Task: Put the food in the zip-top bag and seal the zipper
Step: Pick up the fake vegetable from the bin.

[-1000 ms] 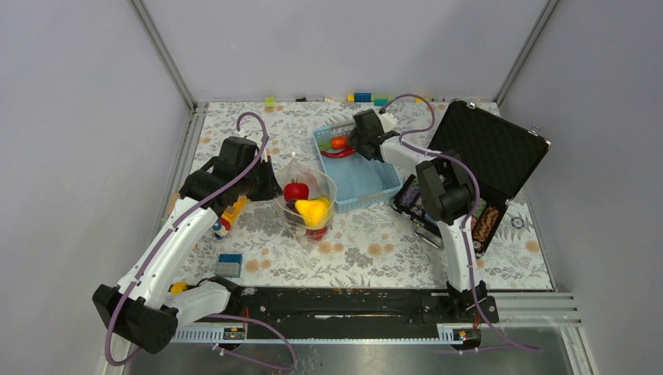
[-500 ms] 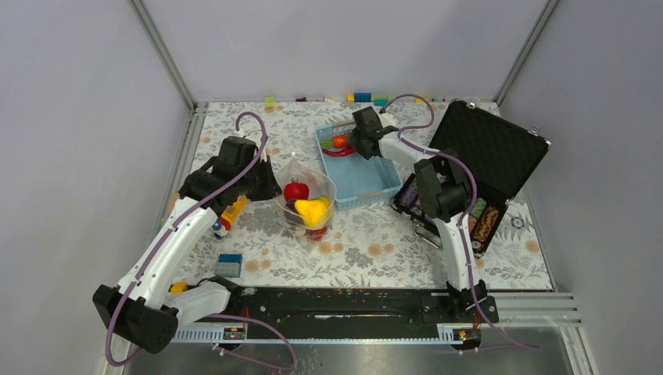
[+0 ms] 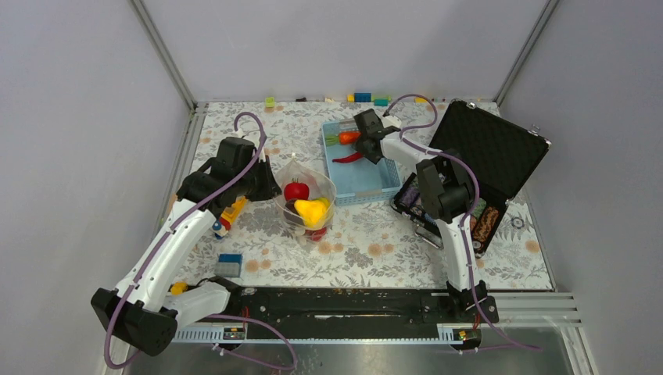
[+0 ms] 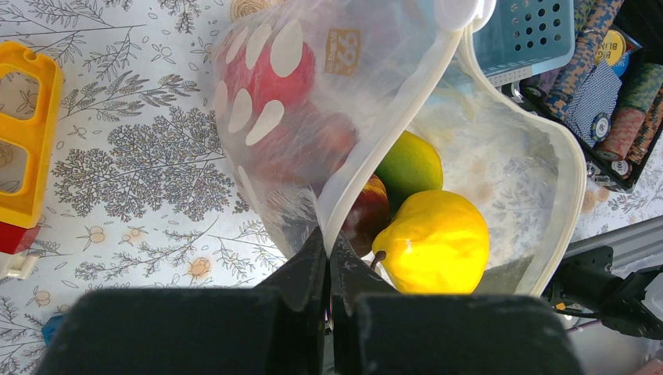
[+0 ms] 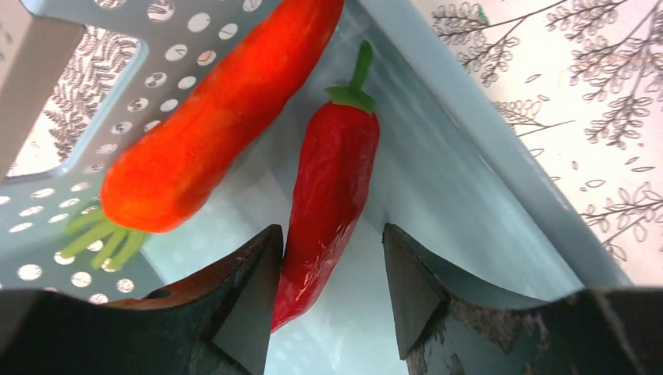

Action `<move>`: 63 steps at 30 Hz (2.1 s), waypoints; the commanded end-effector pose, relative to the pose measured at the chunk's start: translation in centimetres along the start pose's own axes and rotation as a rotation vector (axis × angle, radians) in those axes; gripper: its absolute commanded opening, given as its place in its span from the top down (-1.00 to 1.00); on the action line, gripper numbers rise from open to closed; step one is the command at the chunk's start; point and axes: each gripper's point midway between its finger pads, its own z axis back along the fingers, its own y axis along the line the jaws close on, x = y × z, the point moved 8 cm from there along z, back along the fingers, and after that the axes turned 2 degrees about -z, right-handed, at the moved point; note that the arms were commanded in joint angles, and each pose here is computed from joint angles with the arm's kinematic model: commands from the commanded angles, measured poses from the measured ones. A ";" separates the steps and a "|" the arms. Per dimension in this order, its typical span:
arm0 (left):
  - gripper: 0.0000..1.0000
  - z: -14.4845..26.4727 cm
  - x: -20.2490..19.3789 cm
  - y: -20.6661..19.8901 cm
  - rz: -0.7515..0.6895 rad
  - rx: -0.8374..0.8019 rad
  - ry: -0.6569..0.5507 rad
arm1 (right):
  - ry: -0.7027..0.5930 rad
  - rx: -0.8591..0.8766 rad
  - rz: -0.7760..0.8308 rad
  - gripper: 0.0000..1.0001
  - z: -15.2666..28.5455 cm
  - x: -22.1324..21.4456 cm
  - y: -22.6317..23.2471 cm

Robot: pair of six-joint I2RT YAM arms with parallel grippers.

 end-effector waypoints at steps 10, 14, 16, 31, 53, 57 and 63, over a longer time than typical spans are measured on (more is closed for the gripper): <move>1.00 1.2 1.3 -0.7 -0.016 -0.043 -0.081 | -0.085 0.006 -0.036 -0.31 1.4 2.9 -0.1; 1.00 1.2 1.4 -0.5 -0.016 -0.034 -0.086 | -0.085 0.001 -0.099 -0.34 0.5 3.3 0.3; 1.00 1.2 1.4 -0.5 -0.016 -0.032 -0.088 | -0.079 -0.001 -0.124 -0.34 0.1 3.3 0.3; 1.00 1.6 1.5 -0.3 -0.012 -0.022 -0.110 | 0.026 -0.065 -0.153 -0.30 -0.7 2.1 -0.7; 1.00 2.7 1.3 -0.8 -0.015 -0.082 -0.135 | -0.009 -0.058 -0.024 0.54 0.7 3.1 -1.9; 1.00 2.6 1.3 -0.9 -0.016 -0.086 -0.132 | -0.071 0.016 -0.013 0.70 1.8 4.1 -1.3; 1.00 2.2 1.4 -0.8 -0.013 -0.081 -0.121 | -0.069 0.155 0.040 0.92 3.8 4.8 -0.1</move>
